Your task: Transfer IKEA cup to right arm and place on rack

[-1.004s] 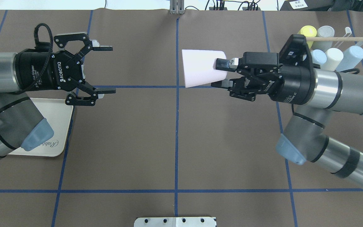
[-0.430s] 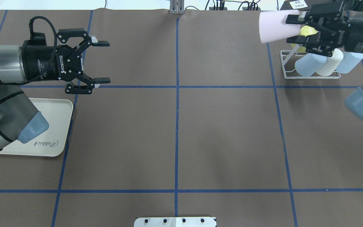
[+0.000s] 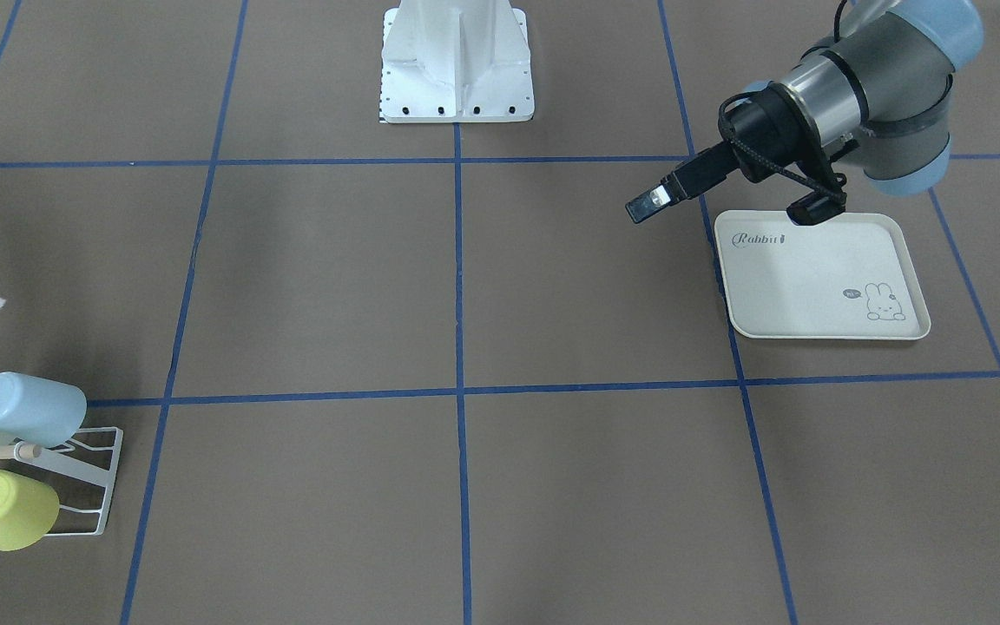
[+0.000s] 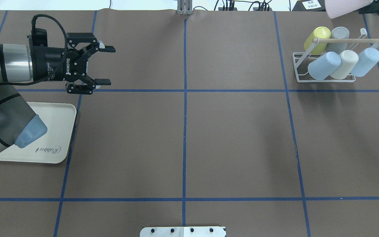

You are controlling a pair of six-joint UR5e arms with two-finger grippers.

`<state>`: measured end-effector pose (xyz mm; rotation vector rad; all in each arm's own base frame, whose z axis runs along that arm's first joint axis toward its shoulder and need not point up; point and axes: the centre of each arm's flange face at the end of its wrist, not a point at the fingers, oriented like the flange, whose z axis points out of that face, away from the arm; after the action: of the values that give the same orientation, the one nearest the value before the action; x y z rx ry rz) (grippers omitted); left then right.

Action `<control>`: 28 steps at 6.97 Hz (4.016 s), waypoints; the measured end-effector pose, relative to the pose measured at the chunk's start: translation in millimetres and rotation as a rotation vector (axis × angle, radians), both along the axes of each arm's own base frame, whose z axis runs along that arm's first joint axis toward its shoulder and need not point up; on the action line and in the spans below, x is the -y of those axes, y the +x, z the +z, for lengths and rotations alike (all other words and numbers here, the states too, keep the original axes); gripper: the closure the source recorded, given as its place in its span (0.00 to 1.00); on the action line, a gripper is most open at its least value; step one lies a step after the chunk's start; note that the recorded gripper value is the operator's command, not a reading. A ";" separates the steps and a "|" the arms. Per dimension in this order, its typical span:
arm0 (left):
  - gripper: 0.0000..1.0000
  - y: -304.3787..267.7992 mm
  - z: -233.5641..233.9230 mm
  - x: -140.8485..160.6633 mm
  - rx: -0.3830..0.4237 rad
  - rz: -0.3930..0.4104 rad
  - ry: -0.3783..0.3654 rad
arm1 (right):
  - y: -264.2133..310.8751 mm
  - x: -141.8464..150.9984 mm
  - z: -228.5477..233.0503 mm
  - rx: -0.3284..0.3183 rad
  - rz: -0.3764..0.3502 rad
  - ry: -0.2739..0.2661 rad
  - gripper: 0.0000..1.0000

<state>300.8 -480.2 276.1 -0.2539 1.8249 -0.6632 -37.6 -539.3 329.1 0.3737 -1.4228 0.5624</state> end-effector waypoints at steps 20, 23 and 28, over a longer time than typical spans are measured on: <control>0.00 -66.8 115.0 70.6 0.659 -0.142 0.253 | -19.7 181.9 180.1 -0.655 -0.426 -0.072 0.70; 0.00 -66.0 111.4 71.3 0.654 -0.143 0.256 | -32.0 180.0 193.1 -0.661 -0.446 -0.085 0.67; 0.00 -65.7 109.8 71.5 0.652 -0.142 0.258 | -51.8 180.2 198.9 -0.681 -0.465 -0.092 0.01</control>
<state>235.1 -551.7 386.0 0.2461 1.2816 -0.5196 -89.4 -719.5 528.1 0.1258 -0.7782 0.0924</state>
